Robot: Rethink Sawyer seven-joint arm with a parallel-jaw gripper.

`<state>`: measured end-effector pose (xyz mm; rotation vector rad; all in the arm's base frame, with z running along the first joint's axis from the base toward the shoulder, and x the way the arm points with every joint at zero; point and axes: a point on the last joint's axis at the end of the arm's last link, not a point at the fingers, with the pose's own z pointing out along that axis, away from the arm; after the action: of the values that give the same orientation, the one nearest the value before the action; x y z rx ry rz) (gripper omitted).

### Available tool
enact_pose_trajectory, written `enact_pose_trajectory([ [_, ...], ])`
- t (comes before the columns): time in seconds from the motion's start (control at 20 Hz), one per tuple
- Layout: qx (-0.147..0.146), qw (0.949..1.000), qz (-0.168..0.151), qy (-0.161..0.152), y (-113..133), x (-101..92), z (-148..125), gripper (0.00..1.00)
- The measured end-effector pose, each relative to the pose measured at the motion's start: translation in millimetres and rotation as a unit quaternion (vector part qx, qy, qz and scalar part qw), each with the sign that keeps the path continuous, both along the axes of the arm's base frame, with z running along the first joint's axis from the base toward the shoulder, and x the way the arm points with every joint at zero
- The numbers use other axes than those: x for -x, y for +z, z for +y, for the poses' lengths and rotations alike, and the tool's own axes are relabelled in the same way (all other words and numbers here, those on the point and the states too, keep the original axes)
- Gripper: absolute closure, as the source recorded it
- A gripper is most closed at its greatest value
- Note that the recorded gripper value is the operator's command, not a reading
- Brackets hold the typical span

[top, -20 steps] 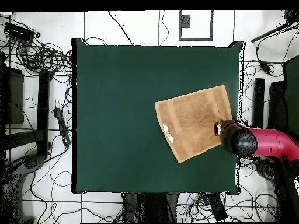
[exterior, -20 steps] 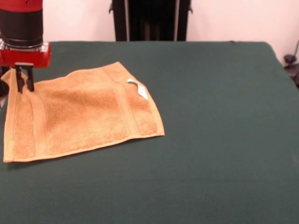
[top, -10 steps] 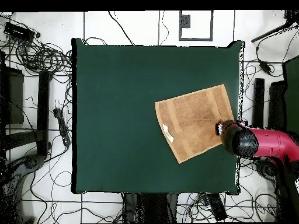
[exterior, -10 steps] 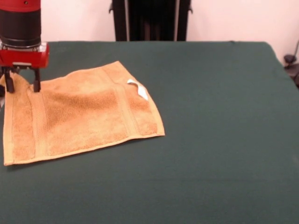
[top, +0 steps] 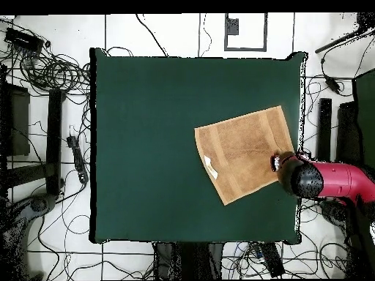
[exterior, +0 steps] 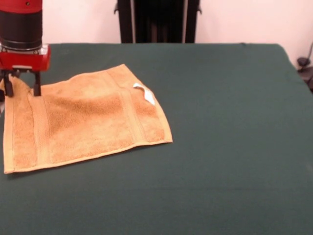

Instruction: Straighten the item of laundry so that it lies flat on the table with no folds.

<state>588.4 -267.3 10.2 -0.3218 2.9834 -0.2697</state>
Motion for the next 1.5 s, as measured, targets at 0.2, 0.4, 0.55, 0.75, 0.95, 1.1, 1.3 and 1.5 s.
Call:
enact_pose_trajectory([
  [0.2, 0.002, 1.0000, 0.001, 0.004, 4, 1.4, 3, 0.00],
  [0.4, -0.002, 0.9999, 0.008, 0.013, 2, 9.3, 14, 0.00],
  [0.55, -0.004, 0.9994, 0.013, 0.031, 1, 20.8, 33, 0.00],
  [0.75, -0.003, 0.9981, 0.014, 0.060, -1, 29.7, 65, 0.00],
  [0.95, 0.003, 0.9954, 0.015, 0.095, -6, 36.9, 100, 0.00],
  [1.1, 0.007, 0.9927, 0.005, 0.120, -12, 39.8, 129, 0.00],
  [1.3, 0.003, 0.9912, -0.006, 0.132, -22, 44.9, 154, 0.00],
  [1.5, -0.003, 0.9921, -0.014, 0.124, -36, 53.9, 170, 0.00],
])
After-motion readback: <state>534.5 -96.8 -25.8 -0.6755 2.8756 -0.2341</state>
